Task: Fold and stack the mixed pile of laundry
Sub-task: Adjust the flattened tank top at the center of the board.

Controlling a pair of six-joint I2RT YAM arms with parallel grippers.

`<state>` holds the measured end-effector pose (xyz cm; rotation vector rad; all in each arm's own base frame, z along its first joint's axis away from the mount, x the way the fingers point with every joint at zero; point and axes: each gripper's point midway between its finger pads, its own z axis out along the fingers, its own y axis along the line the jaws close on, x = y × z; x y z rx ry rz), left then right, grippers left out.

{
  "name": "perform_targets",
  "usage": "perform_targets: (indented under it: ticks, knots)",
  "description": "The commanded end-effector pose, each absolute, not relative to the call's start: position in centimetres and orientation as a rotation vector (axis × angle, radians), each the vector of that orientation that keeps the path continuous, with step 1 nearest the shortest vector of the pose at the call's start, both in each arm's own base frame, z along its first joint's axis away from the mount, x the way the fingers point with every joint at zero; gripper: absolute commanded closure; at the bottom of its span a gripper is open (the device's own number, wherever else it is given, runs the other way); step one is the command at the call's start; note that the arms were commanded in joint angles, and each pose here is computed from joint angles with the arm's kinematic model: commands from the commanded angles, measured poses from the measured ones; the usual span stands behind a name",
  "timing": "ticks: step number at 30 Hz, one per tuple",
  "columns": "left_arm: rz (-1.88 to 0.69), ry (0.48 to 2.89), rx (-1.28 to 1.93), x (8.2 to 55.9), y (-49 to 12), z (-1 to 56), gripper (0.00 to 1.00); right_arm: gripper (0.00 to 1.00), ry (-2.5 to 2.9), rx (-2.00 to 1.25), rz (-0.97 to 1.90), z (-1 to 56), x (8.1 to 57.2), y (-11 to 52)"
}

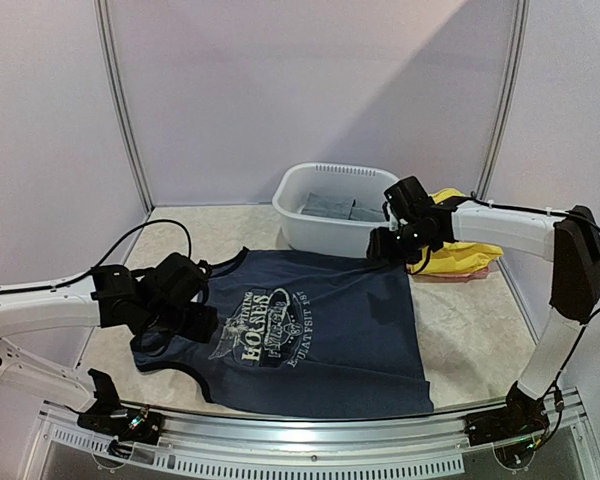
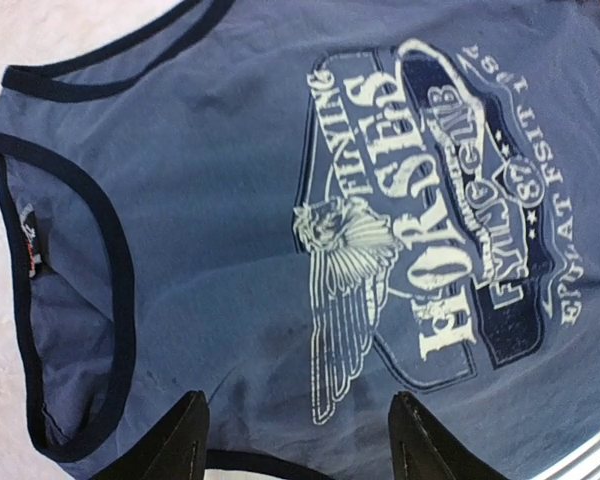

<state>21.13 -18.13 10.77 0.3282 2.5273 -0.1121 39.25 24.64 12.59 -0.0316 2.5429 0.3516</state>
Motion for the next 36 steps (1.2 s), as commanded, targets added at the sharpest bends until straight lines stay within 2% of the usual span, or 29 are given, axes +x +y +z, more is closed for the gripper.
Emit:
perform_targets:
  ticks: [1,7,13,20,25,30,36]
  knots:
    - [-0.146,2.548,0.373,19.6,-18.2,9.9,0.38,0.36,2.516,-0.017,0.432,12.7,38.8,25.3]
    - [-0.145,2.52,0.382,19.8,-18.2,9.8,0.4,0.43,2.498,-0.12,0.586,12.7,39.3,29.6]
    - [-0.182,2.5,0.391,20.0,-18.7,9.8,0.43,0.45,2.488,-0.134,0.553,12.1,43.2,31.7]
    - [-0.168,2.516,0.399,19.6,-18.3,9.6,0.43,0.45,2.47,-0.091,0.594,11.3,49.2,31.3]
    - [-0.177,2.556,0.423,18.7,-18.1,8.9,0.44,0.44,2.475,-0.091,0.578,10.9,51.6,30.6]
    - [-0.213,2.615,0.478,17.0,-18.6,7.6,0.45,0.42,2.497,-0.126,0.528,10.7,51.9,30.5]
    - [-0.126,2.69,0.404,15.6,-17.4,7.9,0.5,0.37,2.49,-0.205,0.621,12.7,49.2,31.9]
